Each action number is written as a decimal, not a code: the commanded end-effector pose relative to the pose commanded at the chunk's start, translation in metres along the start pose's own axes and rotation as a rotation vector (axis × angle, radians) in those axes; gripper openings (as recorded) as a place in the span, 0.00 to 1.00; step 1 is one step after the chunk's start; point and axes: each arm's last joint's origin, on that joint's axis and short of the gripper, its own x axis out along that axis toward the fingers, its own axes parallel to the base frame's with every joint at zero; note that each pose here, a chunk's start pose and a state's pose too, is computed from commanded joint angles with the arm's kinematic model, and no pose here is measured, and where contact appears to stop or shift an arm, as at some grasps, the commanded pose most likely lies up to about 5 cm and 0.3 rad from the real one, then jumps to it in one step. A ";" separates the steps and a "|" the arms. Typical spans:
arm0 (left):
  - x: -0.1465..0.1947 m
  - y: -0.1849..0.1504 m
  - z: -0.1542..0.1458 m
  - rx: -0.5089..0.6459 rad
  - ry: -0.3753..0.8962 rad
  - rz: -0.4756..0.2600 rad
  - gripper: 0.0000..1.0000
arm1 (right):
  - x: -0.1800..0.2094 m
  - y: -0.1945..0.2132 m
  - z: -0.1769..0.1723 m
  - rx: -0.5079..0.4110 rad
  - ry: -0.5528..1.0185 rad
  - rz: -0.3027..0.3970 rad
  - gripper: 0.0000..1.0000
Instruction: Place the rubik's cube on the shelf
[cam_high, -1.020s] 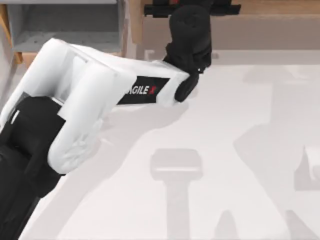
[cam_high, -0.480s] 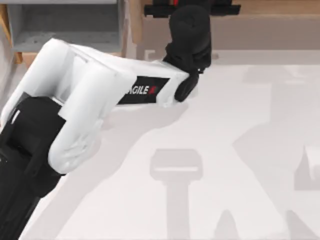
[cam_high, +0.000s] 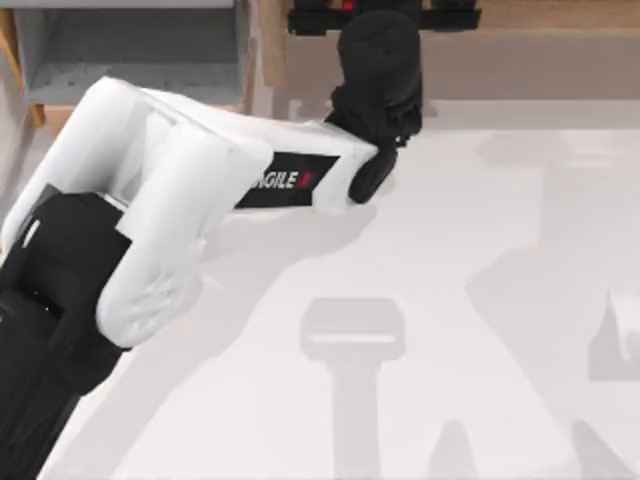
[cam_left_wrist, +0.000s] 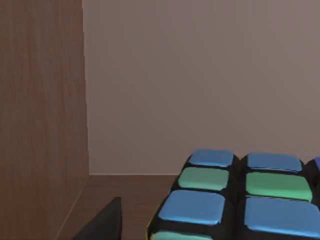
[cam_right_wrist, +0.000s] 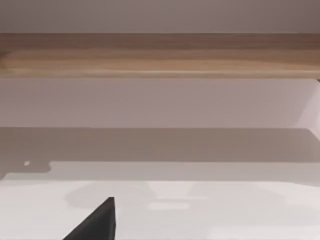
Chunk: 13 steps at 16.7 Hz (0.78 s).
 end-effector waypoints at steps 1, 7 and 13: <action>0.000 0.000 0.000 0.000 0.000 0.000 1.00 | 0.000 0.000 0.000 0.000 0.000 0.000 1.00; -0.008 0.001 -0.001 0.037 0.000 -0.060 1.00 | 0.000 0.000 0.000 0.000 0.000 0.000 1.00; -0.042 0.038 -0.012 0.271 -0.018 -0.333 1.00 | 0.000 0.000 0.000 0.000 0.000 0.000 1.00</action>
